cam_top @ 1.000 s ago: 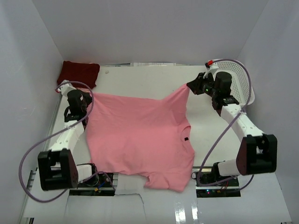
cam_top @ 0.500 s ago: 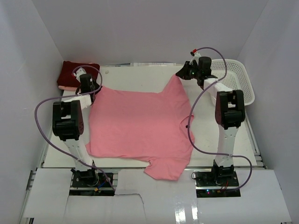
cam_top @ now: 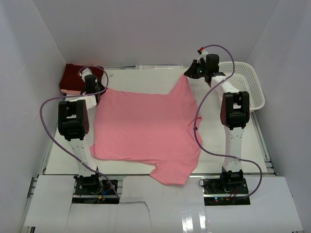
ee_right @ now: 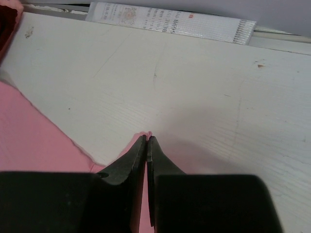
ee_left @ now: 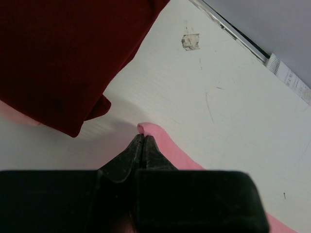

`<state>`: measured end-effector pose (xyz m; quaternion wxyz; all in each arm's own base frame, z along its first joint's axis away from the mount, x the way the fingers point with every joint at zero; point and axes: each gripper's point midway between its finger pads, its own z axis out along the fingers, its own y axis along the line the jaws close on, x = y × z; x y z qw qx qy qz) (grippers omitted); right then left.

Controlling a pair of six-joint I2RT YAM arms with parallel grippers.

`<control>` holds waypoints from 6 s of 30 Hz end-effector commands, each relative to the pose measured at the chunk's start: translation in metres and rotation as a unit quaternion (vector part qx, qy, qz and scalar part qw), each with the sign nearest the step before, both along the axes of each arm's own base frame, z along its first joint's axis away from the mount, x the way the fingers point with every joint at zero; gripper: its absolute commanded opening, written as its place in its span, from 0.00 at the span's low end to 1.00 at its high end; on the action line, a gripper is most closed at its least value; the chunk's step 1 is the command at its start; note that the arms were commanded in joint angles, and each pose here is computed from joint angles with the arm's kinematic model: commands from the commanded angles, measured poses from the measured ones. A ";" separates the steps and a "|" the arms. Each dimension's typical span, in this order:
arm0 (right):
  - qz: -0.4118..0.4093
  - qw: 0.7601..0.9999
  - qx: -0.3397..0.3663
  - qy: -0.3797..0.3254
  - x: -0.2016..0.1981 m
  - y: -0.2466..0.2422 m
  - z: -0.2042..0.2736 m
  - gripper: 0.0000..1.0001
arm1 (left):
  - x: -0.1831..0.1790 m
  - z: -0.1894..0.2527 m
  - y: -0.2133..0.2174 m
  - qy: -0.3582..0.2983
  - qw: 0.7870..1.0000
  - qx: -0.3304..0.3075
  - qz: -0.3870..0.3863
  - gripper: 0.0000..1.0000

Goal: Fold and stack the t-shirts

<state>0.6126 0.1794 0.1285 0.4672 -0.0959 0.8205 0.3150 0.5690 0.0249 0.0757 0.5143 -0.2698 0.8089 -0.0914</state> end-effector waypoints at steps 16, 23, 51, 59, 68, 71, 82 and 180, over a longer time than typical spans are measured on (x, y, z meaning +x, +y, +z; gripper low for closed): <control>-0.001 1.000 -0.025 0.009 -0.005 -0.015 -0.002 0.08 | 0.009 0.015 0.018 -0.013 1.000 0.027 0.009 0.00; -0.013 0.999 -0.040 -0.005 -0.019 -0.022 0.006 0.08 | 0.010 0.021 0.023 -0.019 1.000 0.023 0.004 0.00; -0.034 0.997 -0.055 -0.049 -0.062 -0.050 0.065 0.08 | 0.004 0.025 0.016 -0.020 1.000 -0.013 -0.007 0.00; -0.031 0.996 -0.059 -0.054 -0.076 -0.051 0.071 0.08 | -0.005 0.030 0.022 -0.019 1.000 -0.004 0.006 0.00; -0.029 0.996 -0.059 -0.052 -0.091 -0.052 0.073 0.08 | -0.013 0.042 0.019 -0.029 0.999 -0.016 0.000 0.00; -0.030 0.996 -0.060 -0.052 -0.096 -0.053 0.073 0.08 | -0.017 0.053 0.020 -0.039 0.999 -0.024 0.005 0.00; -0.025 0.997 -0.058 -0.054 -0.106 -0.051 0.079 0.08 | -0.030 0.069 0.033 -0.050 0.998 -0.022 0.014 0.00; -0.005 0.996 -0.089 0.009 -0.241 -0.032 0.043 0.08 | -0.124 0.056 0.028 0.010 0.998 -0.046 0.040 0.00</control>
